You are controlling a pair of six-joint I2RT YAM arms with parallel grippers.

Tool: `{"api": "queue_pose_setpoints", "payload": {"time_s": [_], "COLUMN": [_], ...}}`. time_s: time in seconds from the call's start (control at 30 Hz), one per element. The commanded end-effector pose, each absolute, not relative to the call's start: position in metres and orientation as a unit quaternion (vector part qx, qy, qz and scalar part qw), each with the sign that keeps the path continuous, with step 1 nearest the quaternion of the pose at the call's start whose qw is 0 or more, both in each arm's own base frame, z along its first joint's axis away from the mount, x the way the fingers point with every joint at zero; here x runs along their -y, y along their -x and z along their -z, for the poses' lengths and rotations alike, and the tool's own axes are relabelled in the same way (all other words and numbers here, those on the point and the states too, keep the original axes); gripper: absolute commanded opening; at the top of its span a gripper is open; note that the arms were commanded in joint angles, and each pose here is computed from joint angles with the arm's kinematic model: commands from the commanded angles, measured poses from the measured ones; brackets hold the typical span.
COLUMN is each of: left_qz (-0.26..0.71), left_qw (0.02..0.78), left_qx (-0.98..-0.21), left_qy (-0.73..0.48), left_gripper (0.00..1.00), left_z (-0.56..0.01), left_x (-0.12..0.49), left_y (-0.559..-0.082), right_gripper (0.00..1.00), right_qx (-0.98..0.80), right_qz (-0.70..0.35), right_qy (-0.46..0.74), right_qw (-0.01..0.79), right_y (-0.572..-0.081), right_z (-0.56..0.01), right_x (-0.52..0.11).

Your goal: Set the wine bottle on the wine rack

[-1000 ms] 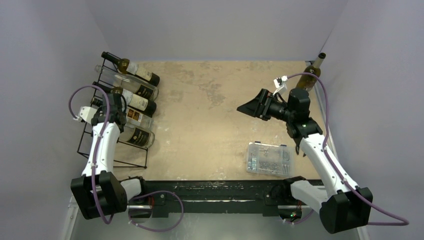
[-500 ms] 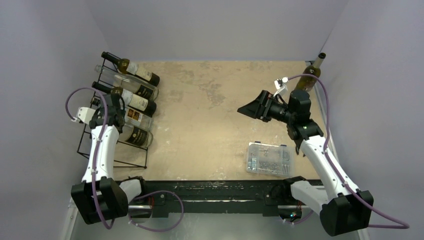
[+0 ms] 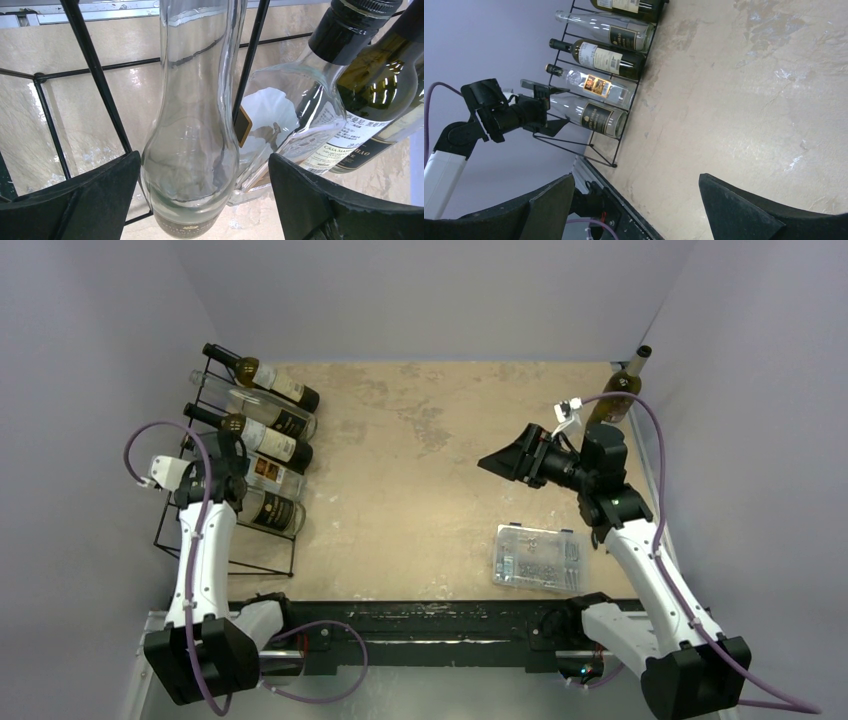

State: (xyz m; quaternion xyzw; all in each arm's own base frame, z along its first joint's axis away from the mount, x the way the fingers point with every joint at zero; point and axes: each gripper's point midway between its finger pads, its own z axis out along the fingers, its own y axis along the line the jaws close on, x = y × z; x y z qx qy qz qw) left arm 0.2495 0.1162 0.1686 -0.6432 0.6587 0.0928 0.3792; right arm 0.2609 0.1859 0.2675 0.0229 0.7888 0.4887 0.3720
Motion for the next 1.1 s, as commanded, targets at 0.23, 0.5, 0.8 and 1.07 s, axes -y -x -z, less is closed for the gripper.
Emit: {"api": "queue_pose_setpoints", "payload": {"time_s": [0.23,0.5,0.8,1.07], "left_qz": [-0.051,-0.045,-0.033,0.104], "left_qw": [0.420,0.428,0.460,0.512], "left_qx": [-0.649,-0.655,-0.682,-0.762], "left_qy": [0.632,0.621,0.568,0.382], "left_gripper": [1.00,1.00,1.00,1.00], "left_z": [-0.202,-0.219,-0.247,-0.283], "left_x": [-0.112,-0.108,-0.096,-0.027], "left_y": [-0.254,-0.249,-0.255,-0.307], "right_gripper": [0.99,0.99,0.99,0.99], "right_qx": [-0.794,-0.802,-0.809,-0.817], "right_qz": [-0.465,-0.451,-0.434,-0.410], "right_qy": [-0.039,-0.050,-0.064,-0.070], "right_qw": [0.389,0.390,0.392,0.399], "right_y": [-0.263,-0.268,-0.283,-0.297], "right_z": [-0.272,-0.271,-0.274,-0.277], "right_x": [-0.178,-0.174,-0.172,-0.167]}}
